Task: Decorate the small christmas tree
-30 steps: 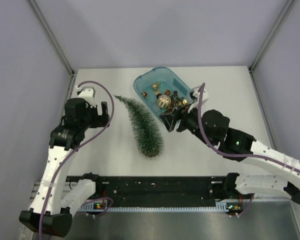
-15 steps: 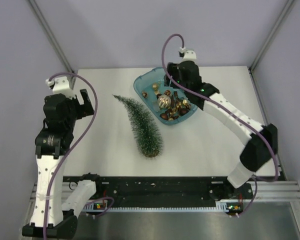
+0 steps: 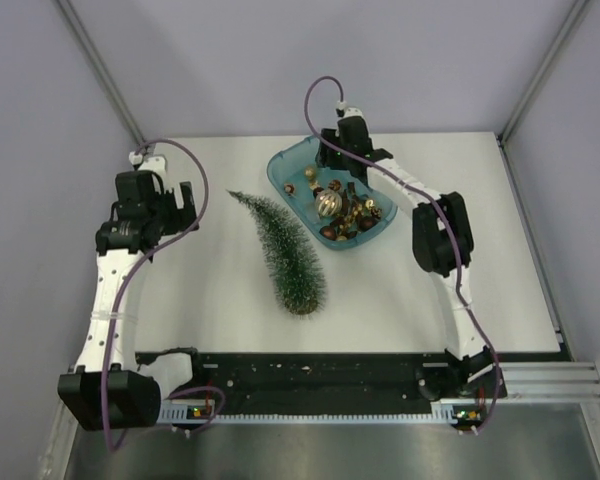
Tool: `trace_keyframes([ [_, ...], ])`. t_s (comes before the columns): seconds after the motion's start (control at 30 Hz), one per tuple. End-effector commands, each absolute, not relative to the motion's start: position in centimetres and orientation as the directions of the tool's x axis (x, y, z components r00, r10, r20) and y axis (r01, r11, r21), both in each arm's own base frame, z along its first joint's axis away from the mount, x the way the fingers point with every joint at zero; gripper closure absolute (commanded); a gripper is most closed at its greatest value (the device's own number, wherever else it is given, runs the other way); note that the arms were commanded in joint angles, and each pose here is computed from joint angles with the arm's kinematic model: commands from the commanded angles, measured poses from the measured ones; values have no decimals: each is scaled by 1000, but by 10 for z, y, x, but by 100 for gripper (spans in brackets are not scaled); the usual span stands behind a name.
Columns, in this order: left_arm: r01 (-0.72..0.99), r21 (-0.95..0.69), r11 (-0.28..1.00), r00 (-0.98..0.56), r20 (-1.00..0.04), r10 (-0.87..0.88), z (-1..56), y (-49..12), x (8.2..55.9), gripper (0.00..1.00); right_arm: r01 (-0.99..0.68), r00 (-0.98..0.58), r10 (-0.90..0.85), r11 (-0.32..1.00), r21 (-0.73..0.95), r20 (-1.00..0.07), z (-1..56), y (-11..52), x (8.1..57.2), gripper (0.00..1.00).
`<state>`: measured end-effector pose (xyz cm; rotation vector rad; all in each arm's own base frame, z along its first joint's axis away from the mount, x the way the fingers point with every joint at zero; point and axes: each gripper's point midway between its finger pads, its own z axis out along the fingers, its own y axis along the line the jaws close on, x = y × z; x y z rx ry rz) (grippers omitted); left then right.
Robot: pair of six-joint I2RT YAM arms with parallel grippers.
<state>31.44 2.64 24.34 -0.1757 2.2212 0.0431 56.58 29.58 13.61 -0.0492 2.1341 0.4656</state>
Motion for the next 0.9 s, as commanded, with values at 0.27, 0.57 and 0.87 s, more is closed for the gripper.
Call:
trace_keyframes([
  [0.27, -46, 7, 999, -654, -756, -25, 215, 21, 303, 9, -377, -511, 187, 829, 414, -839, 148, 349, 608, 52],
  [0.57, -28, -3, 1000, -652, -758, -20, 222, 18, 298, 10, -369, -518, 203, 823, 432, -831, 157, 346, 599, 94],
  [0.87, -16, -8, 1000, -618, -786, -16, 228, 15, 291, 11, -314, -430, 199, 882, 353, -881, 201, 308, 578, 32],
])
